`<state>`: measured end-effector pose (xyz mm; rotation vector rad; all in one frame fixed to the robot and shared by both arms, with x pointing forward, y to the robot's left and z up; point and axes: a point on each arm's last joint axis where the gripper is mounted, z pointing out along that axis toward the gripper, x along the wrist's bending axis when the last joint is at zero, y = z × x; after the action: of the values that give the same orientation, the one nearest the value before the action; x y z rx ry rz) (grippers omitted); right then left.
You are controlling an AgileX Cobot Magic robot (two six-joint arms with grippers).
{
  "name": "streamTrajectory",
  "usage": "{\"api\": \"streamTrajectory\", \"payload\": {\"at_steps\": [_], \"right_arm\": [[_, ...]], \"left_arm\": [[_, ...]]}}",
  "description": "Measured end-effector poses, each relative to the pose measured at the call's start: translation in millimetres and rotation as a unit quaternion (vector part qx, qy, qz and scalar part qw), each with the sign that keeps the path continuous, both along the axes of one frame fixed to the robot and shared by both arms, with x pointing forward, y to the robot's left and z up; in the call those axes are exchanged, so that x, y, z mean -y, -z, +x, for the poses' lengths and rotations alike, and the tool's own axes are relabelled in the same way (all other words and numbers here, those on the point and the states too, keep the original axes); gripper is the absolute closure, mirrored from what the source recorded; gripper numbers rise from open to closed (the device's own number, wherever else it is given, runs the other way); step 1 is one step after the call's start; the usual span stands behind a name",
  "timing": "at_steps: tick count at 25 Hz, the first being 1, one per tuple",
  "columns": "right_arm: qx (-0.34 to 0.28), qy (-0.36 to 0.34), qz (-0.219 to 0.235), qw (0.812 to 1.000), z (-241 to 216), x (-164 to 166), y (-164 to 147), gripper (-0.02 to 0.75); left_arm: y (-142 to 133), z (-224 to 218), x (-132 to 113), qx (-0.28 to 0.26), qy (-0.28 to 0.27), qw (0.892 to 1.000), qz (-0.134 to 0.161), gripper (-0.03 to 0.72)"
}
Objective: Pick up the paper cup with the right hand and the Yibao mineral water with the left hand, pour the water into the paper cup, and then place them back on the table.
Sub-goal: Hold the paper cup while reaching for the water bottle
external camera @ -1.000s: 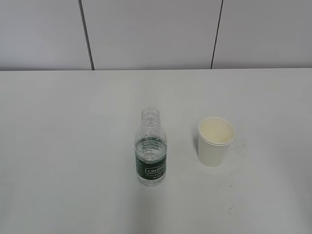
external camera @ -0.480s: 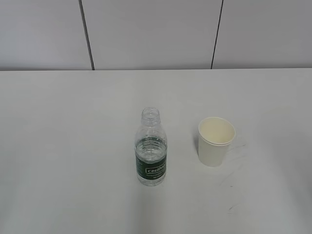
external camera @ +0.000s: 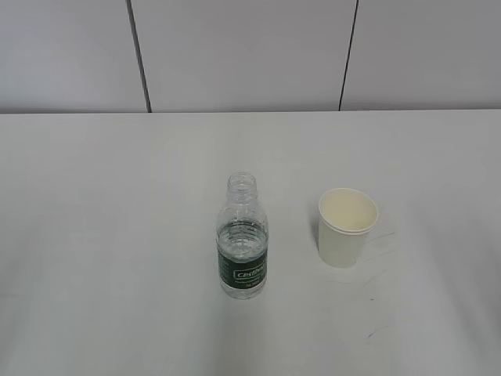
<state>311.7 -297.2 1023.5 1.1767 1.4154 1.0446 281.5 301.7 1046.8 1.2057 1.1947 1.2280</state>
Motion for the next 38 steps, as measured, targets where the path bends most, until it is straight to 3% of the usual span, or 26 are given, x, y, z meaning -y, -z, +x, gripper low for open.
{"api": "streamTrajectory", "payload": {"at_steps": [4,8,20,28,38], "right_arm": [[0.036,-0.008,0.001,0.999,3,-2,2,0.146],[0.031,-0.011,0.000,0.999,8,-2,3,0.146],[0.001,-0.020,-0.015,1.000,28,-5,9,0.146],[-0.020,-0.022,-0.015,0.999,35,-5,14,0.146],[-0.020,-0.031,-0.013,0.999,45,-8,21,0.148]], "left_arm": [[1,14,0,-0.025,0.000,1.000,0.000,0.219],[3,27,0,-0.053,0.000,0.999,0.000,0.219],[2,52,0,-0.055,0.001,0.999,0.001,0.219],[20,85,1,-0.097,0.003,0.995,0.001,0.219],[28,100,1,-0.090,0.004,0.996,0.000,0.219]]}}
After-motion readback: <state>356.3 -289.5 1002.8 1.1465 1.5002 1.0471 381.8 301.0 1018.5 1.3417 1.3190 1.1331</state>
